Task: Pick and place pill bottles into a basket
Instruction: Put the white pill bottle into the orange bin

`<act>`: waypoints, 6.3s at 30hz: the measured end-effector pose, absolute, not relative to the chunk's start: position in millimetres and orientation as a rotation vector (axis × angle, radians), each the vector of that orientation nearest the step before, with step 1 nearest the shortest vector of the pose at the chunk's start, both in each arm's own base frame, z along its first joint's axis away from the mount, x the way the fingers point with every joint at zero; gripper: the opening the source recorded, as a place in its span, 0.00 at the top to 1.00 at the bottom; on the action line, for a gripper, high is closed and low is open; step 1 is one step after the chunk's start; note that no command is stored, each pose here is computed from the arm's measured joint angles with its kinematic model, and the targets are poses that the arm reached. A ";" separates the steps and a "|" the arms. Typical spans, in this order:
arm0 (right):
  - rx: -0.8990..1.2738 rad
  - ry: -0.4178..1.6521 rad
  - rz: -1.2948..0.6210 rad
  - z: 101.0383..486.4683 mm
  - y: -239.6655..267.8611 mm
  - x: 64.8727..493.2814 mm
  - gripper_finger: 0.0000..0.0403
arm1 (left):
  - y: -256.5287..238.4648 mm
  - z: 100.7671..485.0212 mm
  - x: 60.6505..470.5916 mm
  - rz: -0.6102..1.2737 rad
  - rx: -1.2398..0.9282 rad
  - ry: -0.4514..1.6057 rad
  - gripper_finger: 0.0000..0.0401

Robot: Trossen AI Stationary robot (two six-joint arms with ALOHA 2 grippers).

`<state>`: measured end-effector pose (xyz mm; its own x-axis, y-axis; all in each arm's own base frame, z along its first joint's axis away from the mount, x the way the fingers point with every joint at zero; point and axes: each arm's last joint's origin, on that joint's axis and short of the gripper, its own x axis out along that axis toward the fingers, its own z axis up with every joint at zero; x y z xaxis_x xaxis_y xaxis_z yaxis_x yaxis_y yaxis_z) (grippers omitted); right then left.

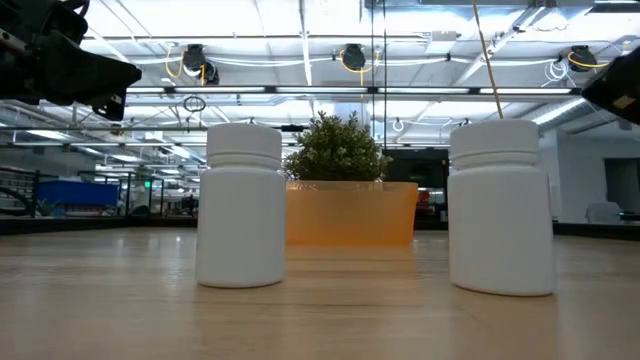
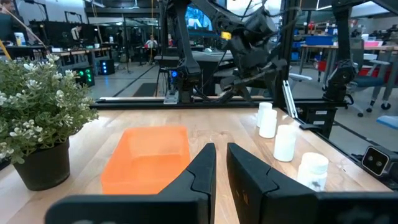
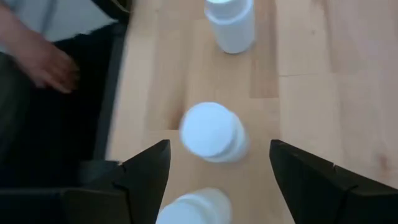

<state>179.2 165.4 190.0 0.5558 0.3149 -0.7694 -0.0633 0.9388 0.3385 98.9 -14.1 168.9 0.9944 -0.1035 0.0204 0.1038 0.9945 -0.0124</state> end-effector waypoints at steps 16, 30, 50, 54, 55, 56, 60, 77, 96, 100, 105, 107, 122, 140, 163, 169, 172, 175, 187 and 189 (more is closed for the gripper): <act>0.226 0.916 0.250 172.9 181.7 188.5 0.34 | -14.1 168.9 98.9 -0.104 -0.014 -0.020 0.88; 0.170 0.906 0.233 158.8 187.6 193.9 0.37 | -14.1 169.0 98.9 -0.104 -0.014 -0.020 0.88; 0.134 0.886 0.224 159.6 186.9 194.6 0.63 | -14.1 168.9 98.9 -0.104 -0.013 -0.020 0.88; 0.101 0.871 0.205 159.5 183.2 197.7 0.62 | -14.1 168.9 98.9 -0.104 -0.014 -0.020 0.88; 0.089 0.865 0.197 159.4 181.7 198.9 0.61 | -14.1 168.9 98.9 -0.104 -0.013 -0.020 0.88; 0.076 0.857 0.187 159.5 180.2 200.3 0.61 | -14.1 168.9 98.9 -0.104 -0.013 -0.020 0.88; 0.036 0.837 0.167 161.5 170.7 207.2 0.62 | -14.1 168.9 98.9 -0.103 -0.014 -0.020 0.88; -0.092 0.453 -0.121 236.7 77.6 234.6 0.61 | -14.1 169.0 98.9 -0.104 -0.013 -0.020 0.88; 0.002 0.597 -0.271 216.7 -23.7 311.8 0.62 | -14.1 169.1 98.9 -0.103 -0.014 -0.021 0.88; 0.009 0.685 -0.297 208.9 -32.9 326.6 0.61 | -14.1 168.9 98.9 -0.104 -0.013 -0.020 0.88; 0.015 0.771 -0.309 191.7 -36.7 328.8 0.62 | -14.1 168.9 98.9 -0.104 -0.014 -0.020 0.88; 0.017 0.784 -0.311 187.0 -36.9 330.3 0.61 | -14.1 169.0 98.9 -0.103 -0.014 -0.020 0.88; 0.090 0.792 -0.276 173.4 -47.1 333.8 0.60 | -14.1 168.9 98.9 -0.104 -0.013 -0.020 0.88; 0.099 0.772 -0.289 155.2 -48.0 321.0 0.58 | -14.1 168.9 98.9 -0.104 -0.014 -0.020 0.88; 0.026 0.707 -0.257 170.5 -40.4 321.0 0.34 | -14.1 168.9 98.9 -0.104 -0.013 -0.020 0.88; -0.033 0.615 -0.231 201.1 -22.0 313.4 0.33 | -14.1 168.9 98.9 -0.104 -0.013 -0.020 0.88; -0.048 0.590 -0.177 217.7 -4.7 304.2 0.34 | -14.1 168.9 98.9 -0.104 -0.013 -0.020 0.88; -0.066 0.610 -0.107 230.9 15.8 289.2 0.35 | -14.1 169.0 98.9 -0.104 -0.013 -0.020 0.88; -0.027 0.525 0.191 261.0 93.6 226.5 0.37 | -14.1 168.9 98.9 -0.104 -0.013 -0.020 0.88; -0.015 0.510 0.224 257.4 100.7 214.7 0.40 | -14.1 169.0 98.9 -0.103 -0.014 -0.021 0.88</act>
<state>214.7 100.7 257.4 0.8489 0.2088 -0.4856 -0.2163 0.9755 0.0414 98.9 -14.1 169.0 0.9944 -0.1032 0.0213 0.1034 0.9946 -0.0126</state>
